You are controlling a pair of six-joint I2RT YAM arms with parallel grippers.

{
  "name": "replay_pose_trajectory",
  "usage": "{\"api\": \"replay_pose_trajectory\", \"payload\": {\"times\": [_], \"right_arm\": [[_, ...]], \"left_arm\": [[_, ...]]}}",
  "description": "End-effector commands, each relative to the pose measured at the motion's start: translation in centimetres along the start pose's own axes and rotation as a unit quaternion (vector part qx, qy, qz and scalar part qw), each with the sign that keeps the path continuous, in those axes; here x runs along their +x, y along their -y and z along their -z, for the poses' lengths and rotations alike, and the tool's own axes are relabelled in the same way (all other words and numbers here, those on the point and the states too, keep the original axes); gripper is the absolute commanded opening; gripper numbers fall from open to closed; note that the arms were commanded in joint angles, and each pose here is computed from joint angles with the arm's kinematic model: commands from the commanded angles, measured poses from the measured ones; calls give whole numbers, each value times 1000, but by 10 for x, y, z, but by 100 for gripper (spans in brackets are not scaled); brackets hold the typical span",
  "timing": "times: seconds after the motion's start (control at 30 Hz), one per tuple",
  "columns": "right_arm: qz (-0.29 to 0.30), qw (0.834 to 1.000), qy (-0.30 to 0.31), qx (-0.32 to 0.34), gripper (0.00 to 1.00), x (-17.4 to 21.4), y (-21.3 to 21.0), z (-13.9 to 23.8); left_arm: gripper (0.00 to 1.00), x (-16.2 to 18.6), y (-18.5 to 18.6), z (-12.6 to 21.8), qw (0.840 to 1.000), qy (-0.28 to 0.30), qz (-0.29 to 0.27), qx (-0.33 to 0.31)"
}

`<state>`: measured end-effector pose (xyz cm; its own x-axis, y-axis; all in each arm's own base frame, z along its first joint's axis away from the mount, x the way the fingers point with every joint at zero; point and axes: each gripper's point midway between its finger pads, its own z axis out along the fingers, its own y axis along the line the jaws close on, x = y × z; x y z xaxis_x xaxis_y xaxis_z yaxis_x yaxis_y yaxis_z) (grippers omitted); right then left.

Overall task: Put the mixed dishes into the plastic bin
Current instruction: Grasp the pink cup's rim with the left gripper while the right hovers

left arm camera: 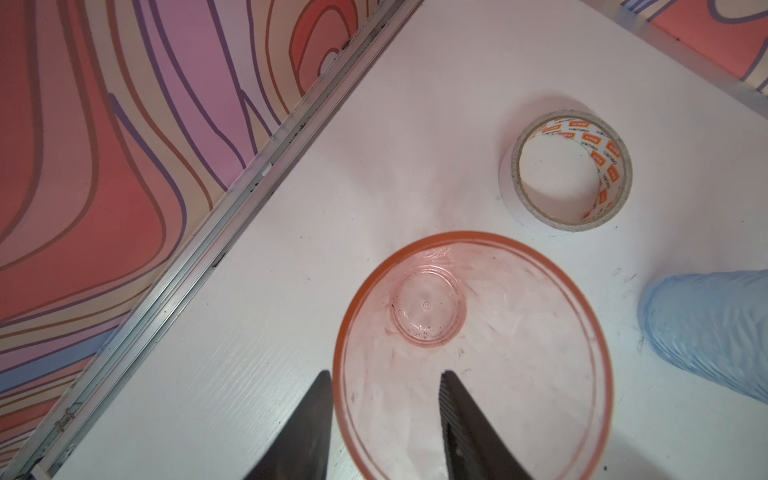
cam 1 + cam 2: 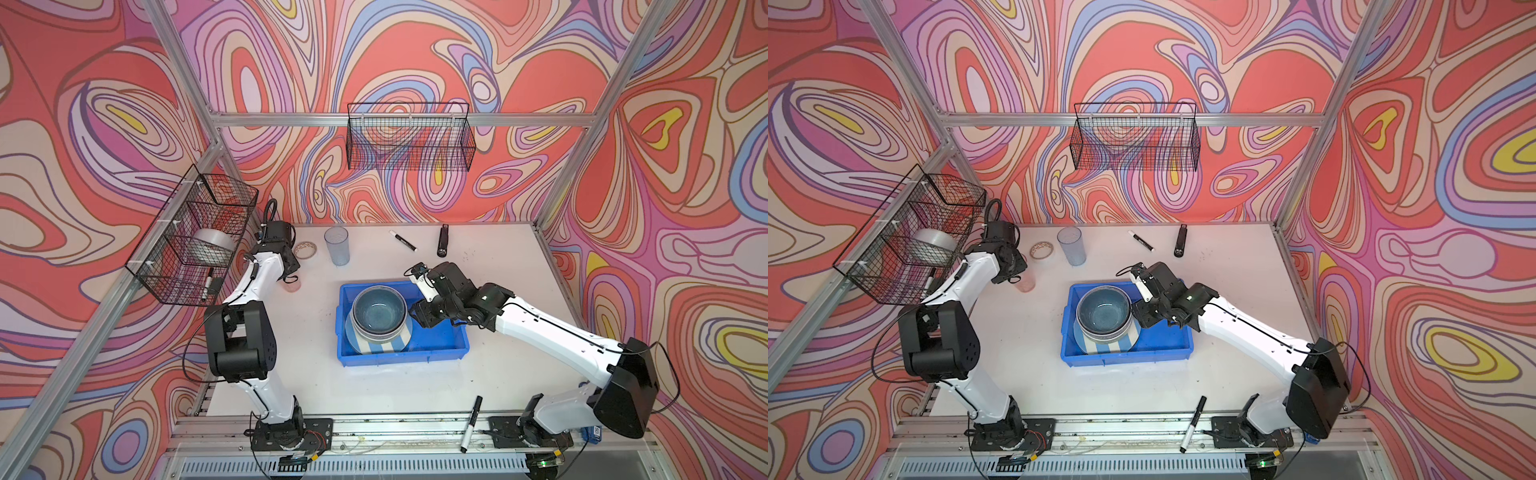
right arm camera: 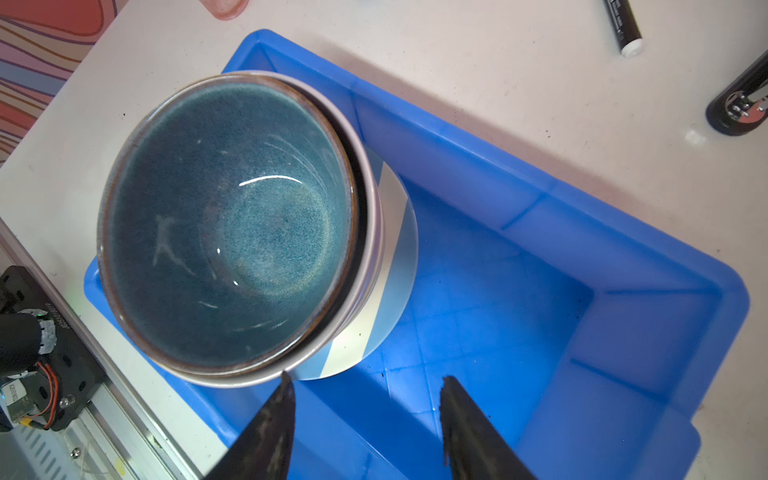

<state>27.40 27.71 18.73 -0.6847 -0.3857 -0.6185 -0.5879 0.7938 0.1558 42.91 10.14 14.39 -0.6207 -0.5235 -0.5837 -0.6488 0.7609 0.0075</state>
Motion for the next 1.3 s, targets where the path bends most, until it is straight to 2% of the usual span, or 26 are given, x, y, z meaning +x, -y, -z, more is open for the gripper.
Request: {"api": "replay_pose_trajectory", "payload": {"times": [0.0,0.13,0.27,0.67,0.9,1.27], "right_arm": [[-5,1000,8,14,58,0,7,10],[-6,1000,11,17,58,-1,8,14],[-7,1000,12,20,57,-1,9,15],[-12,1000,13,25,57,1,12,18],[-14,999,21,31,58,-2,14,23],[-15,998,54,28,57,-19,11,36]], "left_arm": [[41,-2,0,-6,1000,-3,5,1],[38,-1,1,-6,1000,-5,0,2],[23,0,4,-6,1000,-10,-4,10],[0,1,5,-1,1000,-14,-7,19],[0,4,9,11,999,-25,-13,40],[0,9,18,69,993,-16,-22,115]]}}
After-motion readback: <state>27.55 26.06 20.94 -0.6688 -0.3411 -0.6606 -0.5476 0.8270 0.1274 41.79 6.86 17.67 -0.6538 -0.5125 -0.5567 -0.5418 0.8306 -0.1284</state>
